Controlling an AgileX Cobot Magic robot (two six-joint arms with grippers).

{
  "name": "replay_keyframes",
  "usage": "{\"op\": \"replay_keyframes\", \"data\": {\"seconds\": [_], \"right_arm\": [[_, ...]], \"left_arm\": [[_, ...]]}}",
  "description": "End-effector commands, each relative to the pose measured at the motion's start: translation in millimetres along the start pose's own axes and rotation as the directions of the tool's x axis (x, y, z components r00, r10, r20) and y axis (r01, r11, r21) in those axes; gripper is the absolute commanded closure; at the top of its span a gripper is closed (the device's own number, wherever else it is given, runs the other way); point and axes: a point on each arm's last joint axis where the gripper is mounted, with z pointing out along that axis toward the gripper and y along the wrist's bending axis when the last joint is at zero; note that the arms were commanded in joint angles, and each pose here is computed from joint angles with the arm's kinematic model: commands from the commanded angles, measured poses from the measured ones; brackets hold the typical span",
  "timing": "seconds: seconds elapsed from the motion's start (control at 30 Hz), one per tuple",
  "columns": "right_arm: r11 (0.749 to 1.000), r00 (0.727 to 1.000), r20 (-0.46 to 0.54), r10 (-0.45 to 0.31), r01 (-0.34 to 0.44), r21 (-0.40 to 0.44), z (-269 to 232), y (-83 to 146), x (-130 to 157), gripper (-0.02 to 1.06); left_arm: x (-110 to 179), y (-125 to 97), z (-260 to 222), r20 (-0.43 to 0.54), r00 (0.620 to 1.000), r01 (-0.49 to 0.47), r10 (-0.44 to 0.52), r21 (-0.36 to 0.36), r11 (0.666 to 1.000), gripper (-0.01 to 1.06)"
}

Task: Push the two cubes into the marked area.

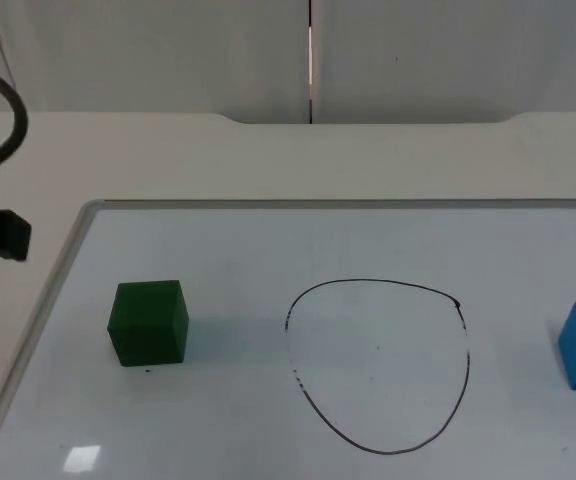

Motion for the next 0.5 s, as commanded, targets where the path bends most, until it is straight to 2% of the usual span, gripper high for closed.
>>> {"op": "replay_keyframes", "data": {"seconds": [0.0,0.17,0.47], "right_arm": [[1.0,1.0,0.012,0.005,-0.005,0.005,0.7,0.3,0.0,-0.01],[1.0,1.0,0.012,0.005,-0.005,0.005,0.7,0.3,0.0,-0.01],[1.0,1.0,0.012,0.005,-0.005,0.005,0.7,0.3,0.0,-0.01]], "left_arm": [[0.4,0.3,12.5,0.021,1.0,0.017,-0.016,-0.01,1.0,1.05],[3.6,3.7,34.0,-0.008,1.0,0.025,-0.025,-0.028,0.999,1.05],[10.3,-3.0,73.0,-0.059,0.998,-0.003,0.001,-0.036,0.999,1.05]]}}
